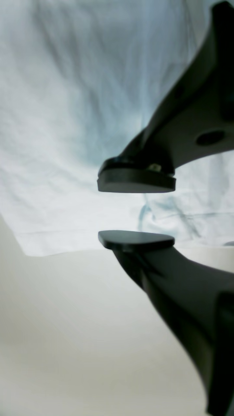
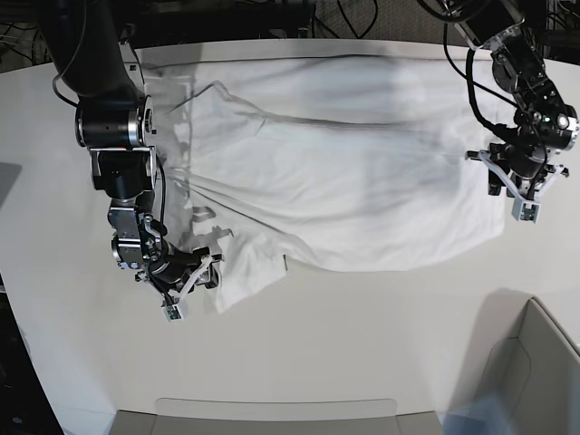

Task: Fold the T-shirt properly
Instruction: 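Move the right gripper to the shirt hem and grasp it, then move the left gripper to the other end of the hem and grasp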

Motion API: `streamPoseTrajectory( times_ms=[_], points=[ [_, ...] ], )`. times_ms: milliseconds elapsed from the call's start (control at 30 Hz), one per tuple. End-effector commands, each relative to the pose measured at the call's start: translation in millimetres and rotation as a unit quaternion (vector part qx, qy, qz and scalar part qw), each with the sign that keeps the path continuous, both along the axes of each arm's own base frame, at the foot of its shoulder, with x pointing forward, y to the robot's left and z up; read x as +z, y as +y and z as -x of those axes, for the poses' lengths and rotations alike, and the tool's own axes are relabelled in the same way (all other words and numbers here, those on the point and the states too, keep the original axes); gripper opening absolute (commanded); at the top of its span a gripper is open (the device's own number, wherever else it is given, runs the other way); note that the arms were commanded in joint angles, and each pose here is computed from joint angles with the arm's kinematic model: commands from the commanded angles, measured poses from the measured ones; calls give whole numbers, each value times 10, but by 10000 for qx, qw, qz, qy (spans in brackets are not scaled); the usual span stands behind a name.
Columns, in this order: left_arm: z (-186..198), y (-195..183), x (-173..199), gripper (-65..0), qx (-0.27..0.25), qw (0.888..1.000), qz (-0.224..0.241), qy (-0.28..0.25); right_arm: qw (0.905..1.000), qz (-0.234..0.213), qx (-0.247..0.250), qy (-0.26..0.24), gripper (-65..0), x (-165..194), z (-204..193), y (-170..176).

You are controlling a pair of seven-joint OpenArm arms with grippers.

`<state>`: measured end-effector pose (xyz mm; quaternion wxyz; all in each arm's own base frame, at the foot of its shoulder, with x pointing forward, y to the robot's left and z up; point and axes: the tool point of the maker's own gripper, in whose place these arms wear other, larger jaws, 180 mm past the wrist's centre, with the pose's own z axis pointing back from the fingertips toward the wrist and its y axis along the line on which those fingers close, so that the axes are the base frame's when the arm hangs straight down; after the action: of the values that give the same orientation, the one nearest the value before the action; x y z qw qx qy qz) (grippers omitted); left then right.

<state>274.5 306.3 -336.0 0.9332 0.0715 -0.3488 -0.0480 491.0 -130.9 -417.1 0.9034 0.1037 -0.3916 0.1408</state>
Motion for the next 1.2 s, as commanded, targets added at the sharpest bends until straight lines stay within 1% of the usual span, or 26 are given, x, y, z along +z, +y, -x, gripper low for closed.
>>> streamPoseTrajectory(
  times_ms=[0,67,167,300,367,433,533,633,700,833,933,1100,1167],
  points=[
    [-92,30,141,-446,-15,9996,-55,-262,9999,75,24,-133,-338,177,-140,-31],
    [-90,31,136,-446,-14,9997,-50,-256,9999,37,80,-147,-338,190,-152,57],
    [-141,37,58,-445,26,9997,101,-233,9999,30,98,-119,-338,182,-145,84],
    [-490,113,-16,-440,153,9976,539,-400,9999,38,104,-65,-338,132,-106,85],
    [-670,292,-25,-416,256,9961,680,-497,9999,43,99,-26,-338,94,-74,75],
    [-881,422,-78,-391,360,9935,943,-523,9999,54,89,-11,-338,79,-62,56],
    [-1111,599,-147,-386,342,9933,1027,-400,9999,77,68,-3,-338,71,-55,17],
    [-1290,617,-297,-384,293,9922,1178,-292,9999,89,66,-2,-338,71,-55,6],
    [-1351,593,-419,-383,228,9915,1275,-123,9999,89,66,-2,-338,71,-55,6],
    [-1394,545,-548,-383,204,9895,1428,66,9999,89,66,6,-338,63,-48,6],
    [-1345,589,-577,-383,250,9894,1420,164,9999,89,66,6,-338,63,-48,6],
    [-1216,537,-739,-388,123,9904,1300,448,9999,89,66,14,-339,55,-42,6],
    [-1137,507,-829,-409,35,9906,1221,611,9999,96,69,14,-346,54,-42,5]
  ],
)
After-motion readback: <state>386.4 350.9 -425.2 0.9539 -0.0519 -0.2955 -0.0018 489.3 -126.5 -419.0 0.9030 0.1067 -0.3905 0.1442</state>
